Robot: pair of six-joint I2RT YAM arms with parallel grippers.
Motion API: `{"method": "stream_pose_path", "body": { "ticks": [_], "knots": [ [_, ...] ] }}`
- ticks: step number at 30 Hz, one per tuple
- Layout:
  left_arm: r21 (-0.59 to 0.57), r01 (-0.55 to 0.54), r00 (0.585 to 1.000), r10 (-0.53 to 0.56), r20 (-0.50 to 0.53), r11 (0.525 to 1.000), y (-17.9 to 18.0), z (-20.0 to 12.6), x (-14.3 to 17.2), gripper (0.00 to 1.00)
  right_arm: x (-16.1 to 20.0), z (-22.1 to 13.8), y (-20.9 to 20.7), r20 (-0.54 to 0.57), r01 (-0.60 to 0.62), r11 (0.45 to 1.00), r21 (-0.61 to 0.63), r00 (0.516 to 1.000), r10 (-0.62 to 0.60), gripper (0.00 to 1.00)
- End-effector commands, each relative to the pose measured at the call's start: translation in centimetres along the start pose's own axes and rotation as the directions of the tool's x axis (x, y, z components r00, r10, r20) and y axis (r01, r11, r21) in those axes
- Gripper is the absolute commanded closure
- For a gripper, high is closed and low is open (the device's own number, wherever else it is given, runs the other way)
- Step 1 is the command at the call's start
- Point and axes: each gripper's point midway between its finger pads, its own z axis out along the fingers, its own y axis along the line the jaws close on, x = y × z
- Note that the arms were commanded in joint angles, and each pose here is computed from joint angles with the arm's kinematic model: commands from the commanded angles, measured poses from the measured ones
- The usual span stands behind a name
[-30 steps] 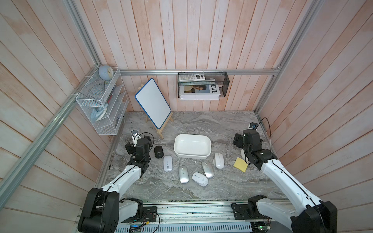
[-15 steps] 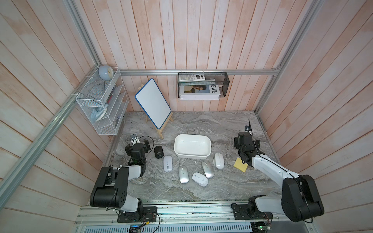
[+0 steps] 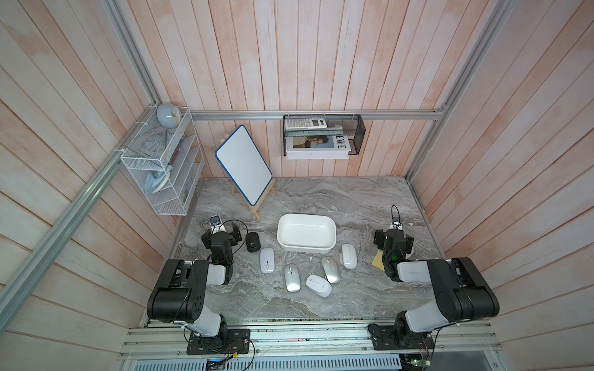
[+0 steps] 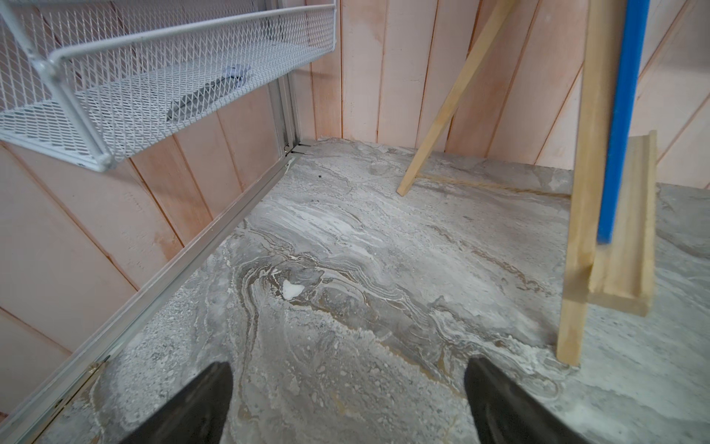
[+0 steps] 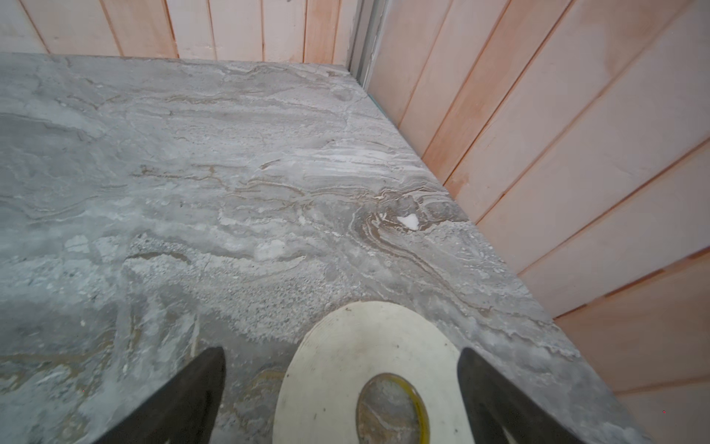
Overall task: Take out the mouse from the storage box
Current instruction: Reset both arms
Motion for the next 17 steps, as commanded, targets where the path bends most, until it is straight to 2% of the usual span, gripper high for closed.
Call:
{"method": "stream_pose_path", "body": {
  "ticks": [1, 17],
  "knots": [
    [-0.002, 0.010, 0.999, -0.010, 0.036, 1.000, 0.04, 0.15, -1.05, 0.00, -2.70, -0.02, 1.03, 0.110, -0.047, 0.995, -0.085, 0.992, 0.057, 0.02],
    [0.016, 0.010, 0.999, -0.011, 0.031, 1.000, -0.14, 0.26, -1.07, 0.00, -2.71, 0.21, 0.49, 0.101, -0.061, 0.997, -0.053, 0.993, 0.066, 0.02]
  ]
}}
